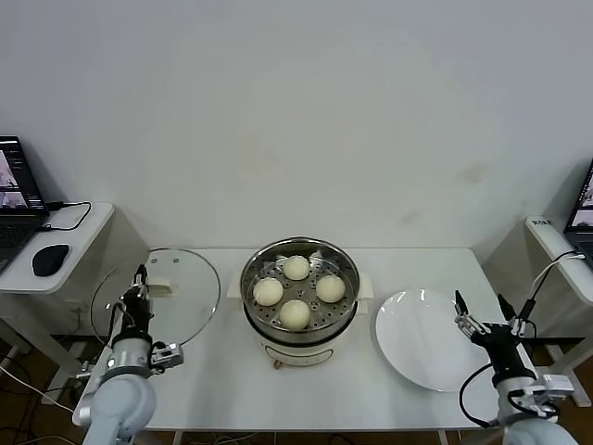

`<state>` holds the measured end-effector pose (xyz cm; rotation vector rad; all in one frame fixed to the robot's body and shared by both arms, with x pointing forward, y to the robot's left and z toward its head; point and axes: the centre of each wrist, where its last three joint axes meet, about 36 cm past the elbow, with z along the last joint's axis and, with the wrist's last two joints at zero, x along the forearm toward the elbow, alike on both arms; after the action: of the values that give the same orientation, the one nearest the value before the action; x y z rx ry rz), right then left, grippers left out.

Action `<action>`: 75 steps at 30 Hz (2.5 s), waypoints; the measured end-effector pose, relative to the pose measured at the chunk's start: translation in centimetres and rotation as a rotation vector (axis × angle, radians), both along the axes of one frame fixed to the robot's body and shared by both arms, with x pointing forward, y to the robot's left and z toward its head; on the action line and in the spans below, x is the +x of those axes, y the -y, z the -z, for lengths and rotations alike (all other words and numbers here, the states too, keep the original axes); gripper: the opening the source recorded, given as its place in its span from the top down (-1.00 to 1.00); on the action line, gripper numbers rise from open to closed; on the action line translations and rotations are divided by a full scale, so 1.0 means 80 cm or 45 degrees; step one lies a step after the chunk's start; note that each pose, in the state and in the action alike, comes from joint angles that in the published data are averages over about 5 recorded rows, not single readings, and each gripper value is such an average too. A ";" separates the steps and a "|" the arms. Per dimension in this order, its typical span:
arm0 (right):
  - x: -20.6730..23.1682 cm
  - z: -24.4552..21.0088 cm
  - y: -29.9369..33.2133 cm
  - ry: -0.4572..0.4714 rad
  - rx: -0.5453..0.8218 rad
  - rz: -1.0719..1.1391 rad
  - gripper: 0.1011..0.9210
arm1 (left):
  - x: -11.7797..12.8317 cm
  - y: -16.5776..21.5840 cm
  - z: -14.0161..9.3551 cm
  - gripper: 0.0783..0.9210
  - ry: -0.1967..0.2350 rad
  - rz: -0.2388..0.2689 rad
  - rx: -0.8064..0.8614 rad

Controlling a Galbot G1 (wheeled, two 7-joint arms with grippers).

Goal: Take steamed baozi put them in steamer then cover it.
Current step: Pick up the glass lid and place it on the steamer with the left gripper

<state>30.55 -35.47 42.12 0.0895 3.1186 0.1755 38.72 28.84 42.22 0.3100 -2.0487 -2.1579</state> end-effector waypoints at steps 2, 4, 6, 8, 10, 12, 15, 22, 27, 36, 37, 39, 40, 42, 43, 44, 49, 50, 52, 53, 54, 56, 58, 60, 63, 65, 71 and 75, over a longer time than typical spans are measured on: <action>0.001 0.001 -0.001 -0.009 -0.005 0.001 -0.76 | -0.002 0.016 -0.012 0.83 0.011 -0.012 -0.011; 0.001 0.003 -0.001 -0.021 -0.011 0.002 -0.76 | -0.003 0.031 -0.022 0.83 0.024 -0.019 -0.030; 0.001 0.005 -0.001 -0.031 -0.018 0.005 -0.76 | -0.004 0.047 -0.032 0.83 0.040 -0.019 -0.056; 0.001 0.008 -0.002 -0.040 -0.025 0.008 -0.76 | -0.004 0.061 -0.042 0.83 0.059 -0.014 -0.086; 0.001 0.011 -0.003 -0.047 -0.029 0.011 -0.76 | -0.004 0.075 -0.052 0.83 0.077 -0.006 -0.117; 0.001 0.014 -0.004 -0.054 -0.033 0.014 -0.76 | -0.002 0.088 -0.060 0.83 0.090 0.003 -0.146; 0.001 0.019 -0.007 -0.063 -0.038 0.022 -0.76 | 0.003 0.107 -0.069 0.83 0.102 0.020 -0.187; -0.002 0.027 -0.008 -0.083 -0.048 0.051 -0.76 | 0.027 0.158 -0.079 0.83 0.087 0.084 -0.271; -0.002 0.031 -0.006 -0.088 -0.051 0.075 -0.76 | 0.047 0.198 -0.087 0.83 0.067 0.149 -0.317; 0.000 0.039 -0.007 -0.097 -0.048 0.098 -0.76 | 0.065 0.266 -0.083 0.83 -0.003 0.254 -0.344; 0.000 0.040 -0.007 -0.098 -0.048 0.099 -0.76 | 0.066 0.273 -0.081 0.83 -0.012 0.264 -0.344; 0.001 0.042 -0.007 -0.099 -0.048 0.101 -0.76 | 0.067 0.285 -0.079 0.83 -0.028 0.280 -0.342; 0.001 0.042 -0.007 -0.100 -0.048 0.101 -0.76 | 0.068 0.291 -0.078 0.83 -0.035 0.287 -0.341; 0.002 0.043 -0.007 -0.100 -0.048 0.103 -0.76 | 0.070 0.300 -0.076 0.83 -0.049 0.297 -0.335; 0.002 0.043 -0.007 -0.099 -0.048 0.103 -0.76 | 0.071 0.304 -0.075 0.83 -0.056 0.300 -0.332; 0.002 0.043 -0.007 -0.099 -0.048 0.103 -0.76 | 0.072 0.307 -0.074 0.83 -0.064 0.301 -0.327; 0.005 0.043 -0.007 -0.096 -0.047 0.103 -0.76 | 0.076 0.317 -0.065 0.83 -0.094 0.290 -0.291; 0.005 0.043 -0.007 -0.095 -0.047 0.103 -0.76 | 0.077 0.318 -0.063 0.83 -0.098 0.287 -0.283; 0.006 0.043 -0.007 -0.093 -0.047 0.102 -0.76 | 0.077 0.321 -0.062 0.83 -0.104 0.282 -0.271; 0.007 0.043 -0.006 -0.092 -0.047 0.102 -0.76 | 0.077 0.322 -0.062 0.83 -0.107 0.280 -0.266; 0.008 0.043 -0.006 -0.091 -0.048 0.102 -0.76 | 0.076 0.324 -0.061 0.83 -0.110 0.279 -0.261; 0.008 0.043 -0.006 -0.090 -0.048 0.102 -0.76 | 0.076 0.328 -0.059 0.83 -0.117 0.280 -0.250; 0.008 0.043 -0.006 -0.091 -0.047 0.102 -0.76 | 0.076 0.331 -0.057 0.83 -0.126 0.280 -0.238; 0.008 0.044 -0.006 -0.093 -0.046 0.102 -0.76 | 0.076 0.333 -0.054 0.83 -0.134 0.278 -0.226; 0.007 0.046 -0.005 -0.097 -0.047 0.103 -0.76 | 0.076 0.334 -0.049 0.83 -0.146 0.273 -0.208; 0.007 0.046 -0.005 -0.098 -0.047 0.103 -0.76 | 0.076 0.335 -0.046 0.83 -0.153 0.269 -0.200; 0.007 0.047 -0.005 -0.096 -0.047 0.103 -0.76 | 0.073 0.338 -0.041 0.83 -0.170 0.273 -0.185; 0.007 0.048 -0.004 -0.097 -0.047 0.106 -0.76 | 0.072 0.339 -0.040 0.83 -0.179 0.276 -0.181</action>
<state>31.14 -35.16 38.32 0.2298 3.1844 0.1151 44.46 1.72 45.40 -0.0835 -2.2280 -2.0642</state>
